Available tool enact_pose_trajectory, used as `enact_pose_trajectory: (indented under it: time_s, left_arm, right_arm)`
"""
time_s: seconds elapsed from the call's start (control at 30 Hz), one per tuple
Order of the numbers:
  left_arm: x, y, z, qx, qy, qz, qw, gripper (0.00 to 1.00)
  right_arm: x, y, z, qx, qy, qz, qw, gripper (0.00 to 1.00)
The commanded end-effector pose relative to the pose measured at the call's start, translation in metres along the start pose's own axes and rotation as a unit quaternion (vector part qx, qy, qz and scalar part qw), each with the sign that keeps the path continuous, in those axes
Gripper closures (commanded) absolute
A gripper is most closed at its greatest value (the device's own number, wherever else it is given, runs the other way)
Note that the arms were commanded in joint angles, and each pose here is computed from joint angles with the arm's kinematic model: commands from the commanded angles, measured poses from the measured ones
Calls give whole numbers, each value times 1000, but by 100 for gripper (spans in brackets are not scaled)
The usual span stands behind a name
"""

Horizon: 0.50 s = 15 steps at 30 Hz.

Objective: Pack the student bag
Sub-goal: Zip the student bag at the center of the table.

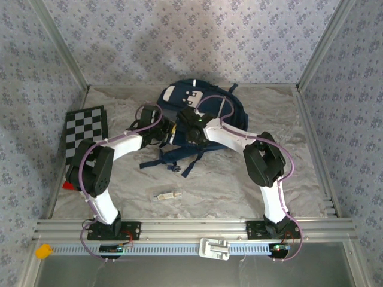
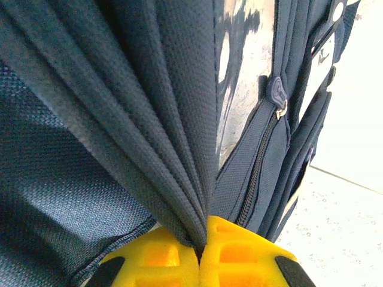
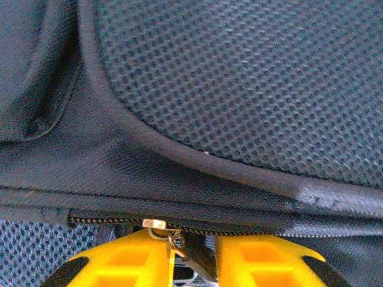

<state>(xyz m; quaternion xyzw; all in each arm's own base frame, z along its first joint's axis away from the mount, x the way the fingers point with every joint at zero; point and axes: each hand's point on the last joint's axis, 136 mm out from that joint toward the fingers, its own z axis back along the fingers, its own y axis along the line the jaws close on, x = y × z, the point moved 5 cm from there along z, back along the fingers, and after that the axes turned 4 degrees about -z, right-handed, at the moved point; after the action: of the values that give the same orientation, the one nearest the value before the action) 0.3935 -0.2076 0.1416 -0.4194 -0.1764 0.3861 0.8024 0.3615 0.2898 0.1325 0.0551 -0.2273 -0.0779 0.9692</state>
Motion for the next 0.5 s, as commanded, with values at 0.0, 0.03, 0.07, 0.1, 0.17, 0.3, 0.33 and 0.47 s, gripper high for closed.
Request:
enact_pose_trajectory:
  time_s: [0.0,0.03,0.07,0.1,0.17,0.3,0.33,0.47]
  left_arm:
    - [-4,-39,19,-54,7,-30,998,100]
    - [-5,-39,19,-54,8,-30,998,100]
    - [-5,-39,18,-54,8,-29,998,100]
    - [-5,-40,19,-56,9,-30,998,100]
    - [-4,-40,19,-54,6,-35,998,100]
    - [8,-38,23,-37,-7,-49,998,100]
    - [13,-38,24,-38,-11,-52,998,100]
    - [39,-36,28,-18,-27,-74,997,100]
  right_arm:
    - [19,12,1,29,-31,33,999,81]
    - [18,11,0,24,-31,40,998,83]
    - [19,9,0,20,-33,46,998,86]
    - [18,8,1,16,-35,52,998,88]
    - [15,7,2,24,-31,73,997,93]
    - [13,1,12,30,-48,91,994,100]
    - [9,-7,14,18,-42,92,995,100]
    - [-7,-32,19,16,-24,98,995,100]
